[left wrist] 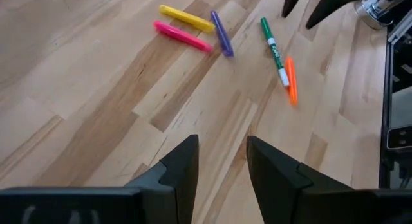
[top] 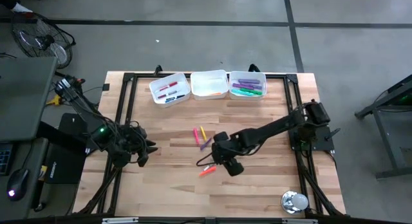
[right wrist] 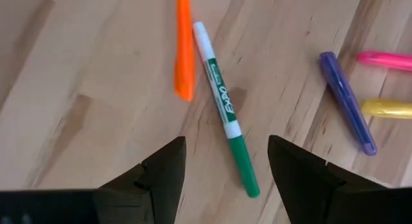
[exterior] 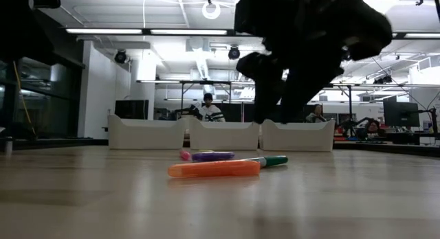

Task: Pick & Place Markers
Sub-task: Put the green marker pen into the left white bin

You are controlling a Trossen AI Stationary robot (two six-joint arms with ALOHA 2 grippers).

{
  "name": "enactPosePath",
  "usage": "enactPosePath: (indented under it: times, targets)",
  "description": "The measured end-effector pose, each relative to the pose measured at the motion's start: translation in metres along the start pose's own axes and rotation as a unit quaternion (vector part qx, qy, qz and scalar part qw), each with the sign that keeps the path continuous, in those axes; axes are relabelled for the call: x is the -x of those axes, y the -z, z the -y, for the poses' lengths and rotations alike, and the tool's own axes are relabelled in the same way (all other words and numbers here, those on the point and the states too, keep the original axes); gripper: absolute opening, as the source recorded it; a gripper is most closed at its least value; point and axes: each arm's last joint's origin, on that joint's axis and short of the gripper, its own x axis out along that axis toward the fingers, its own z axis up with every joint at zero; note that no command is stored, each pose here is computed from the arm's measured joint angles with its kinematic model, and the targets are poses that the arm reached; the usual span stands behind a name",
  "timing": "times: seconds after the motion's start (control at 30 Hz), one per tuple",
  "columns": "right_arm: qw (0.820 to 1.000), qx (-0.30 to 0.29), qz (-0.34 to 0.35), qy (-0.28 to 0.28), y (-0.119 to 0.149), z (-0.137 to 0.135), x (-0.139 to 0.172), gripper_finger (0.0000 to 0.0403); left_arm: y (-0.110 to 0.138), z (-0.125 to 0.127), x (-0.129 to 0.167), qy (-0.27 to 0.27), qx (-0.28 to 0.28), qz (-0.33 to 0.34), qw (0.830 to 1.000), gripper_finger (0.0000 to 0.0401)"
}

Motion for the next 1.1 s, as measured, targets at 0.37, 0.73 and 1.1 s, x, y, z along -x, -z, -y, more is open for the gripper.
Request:
enactPosePath:
  times: [0.37, 0.73, 1.1]
  targets:
    - [1.0, -0.017, 0.022, 0.001, -0.002, 0.017, -0.007, 0.0209, 0.001, 0.0, 0.0, 0.002, -0.001, -0.01, 1.0, 0.0129]
    - [0.998, 0.024, -0.056, -0.012, -0.031, 0.029, -0.025, 0.0209, 0.001, 0.0, 0.0, 0.003, -0.001, -0.015, 1.0, 0.0129]
    - [0.993, 0.063, -0.088, -0.041, -0.018, 0.017, -0.039, 0.0209, 0.001, -0.001, 0.0, 0.0, -0.004, -0.016, 1.0, 0.0129]
